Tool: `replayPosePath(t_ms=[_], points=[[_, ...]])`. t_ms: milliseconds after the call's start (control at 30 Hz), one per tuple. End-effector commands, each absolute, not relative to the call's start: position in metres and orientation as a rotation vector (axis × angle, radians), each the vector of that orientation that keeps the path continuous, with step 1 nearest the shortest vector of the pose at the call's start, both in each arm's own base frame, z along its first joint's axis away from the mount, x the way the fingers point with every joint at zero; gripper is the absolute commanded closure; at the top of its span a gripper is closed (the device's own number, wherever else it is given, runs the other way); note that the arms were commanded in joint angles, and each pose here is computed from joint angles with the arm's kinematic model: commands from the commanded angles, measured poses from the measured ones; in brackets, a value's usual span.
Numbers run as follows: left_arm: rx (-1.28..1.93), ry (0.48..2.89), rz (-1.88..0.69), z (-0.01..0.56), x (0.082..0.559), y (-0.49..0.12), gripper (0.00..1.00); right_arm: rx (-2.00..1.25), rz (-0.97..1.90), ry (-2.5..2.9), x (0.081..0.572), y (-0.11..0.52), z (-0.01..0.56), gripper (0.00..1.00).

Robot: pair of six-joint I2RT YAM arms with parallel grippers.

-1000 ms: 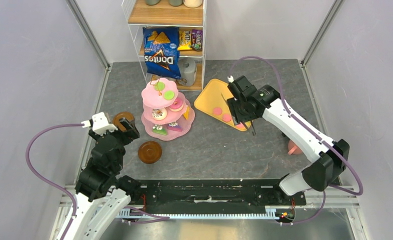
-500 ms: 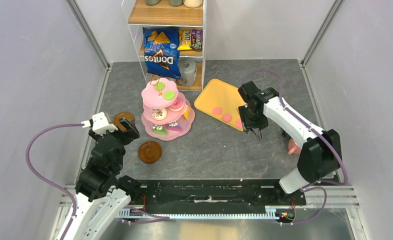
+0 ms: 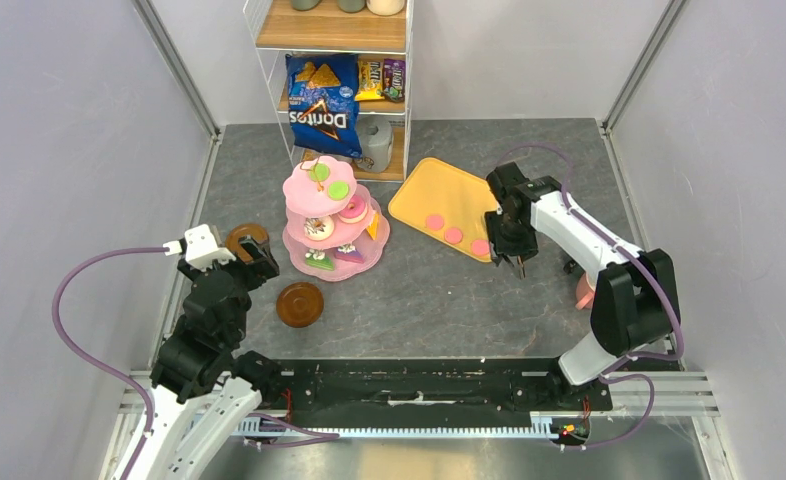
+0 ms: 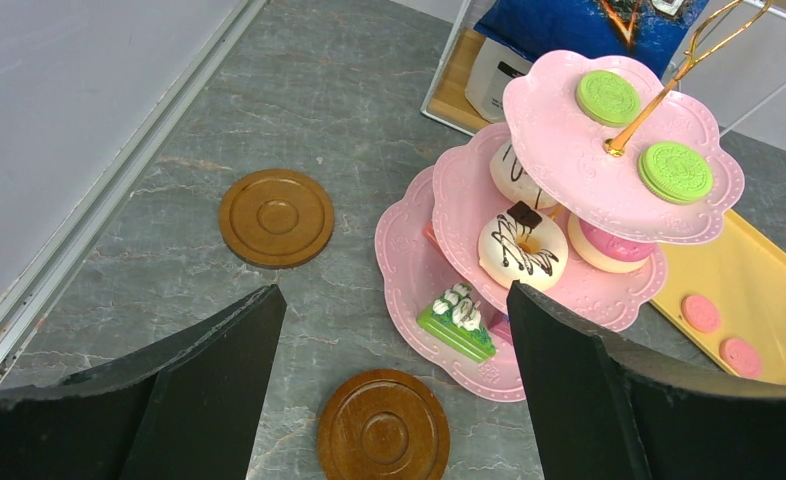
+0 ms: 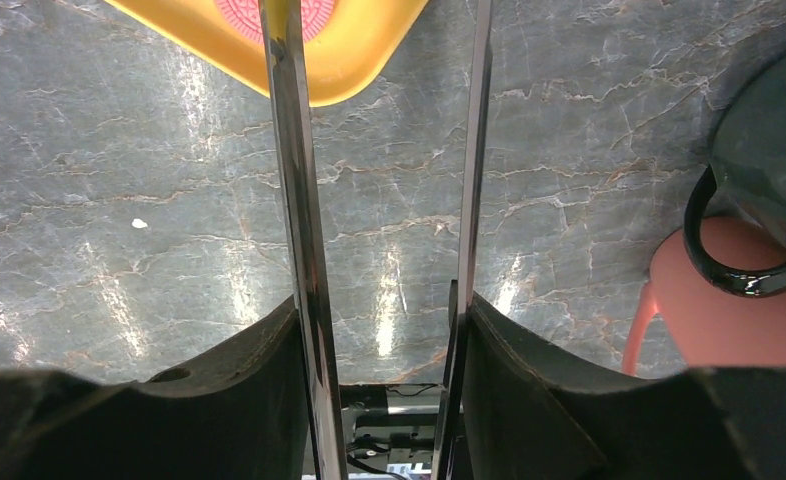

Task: Serve the afternoon tea

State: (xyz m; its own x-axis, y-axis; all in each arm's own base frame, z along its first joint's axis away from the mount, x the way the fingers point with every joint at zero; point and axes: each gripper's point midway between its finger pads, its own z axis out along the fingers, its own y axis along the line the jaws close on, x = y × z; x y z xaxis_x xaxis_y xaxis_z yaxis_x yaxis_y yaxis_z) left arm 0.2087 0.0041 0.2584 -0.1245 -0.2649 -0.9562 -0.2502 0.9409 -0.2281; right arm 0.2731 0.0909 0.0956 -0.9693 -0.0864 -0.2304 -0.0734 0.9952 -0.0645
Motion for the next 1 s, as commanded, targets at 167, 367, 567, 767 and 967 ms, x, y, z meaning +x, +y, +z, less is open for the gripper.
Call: replayPosePath(t_ms=[167,367,567,767,967], points=[[-0.424,1.679,-0.046,0.265,0.211,0.003,0.10,-0.110,0.012,2.929,0.267,0.100,0.092,0.45],[-0.424,1.677,-0.048,0.265,0.211,0.003,0.10,-0.108,0.029,2.956,0.261,0.102,0.087,0.47],[-0.425,1.675,-0.048,0.266,0.210,0.003,0.10,-0.114,0.095,2.930,0.268,0.112,0.092,0.51],[-0.427,1.677,-0.044,0.265,0.210,0.004,0.10,-0.165,0.124,2.884,0.289,0.133,0.095,0.52],[-0.428,1.679,-0.041,0.264,0.211,0.004,0.10,-0.183,0.132,2.833,0.321,0.149,0.103,0.51]])
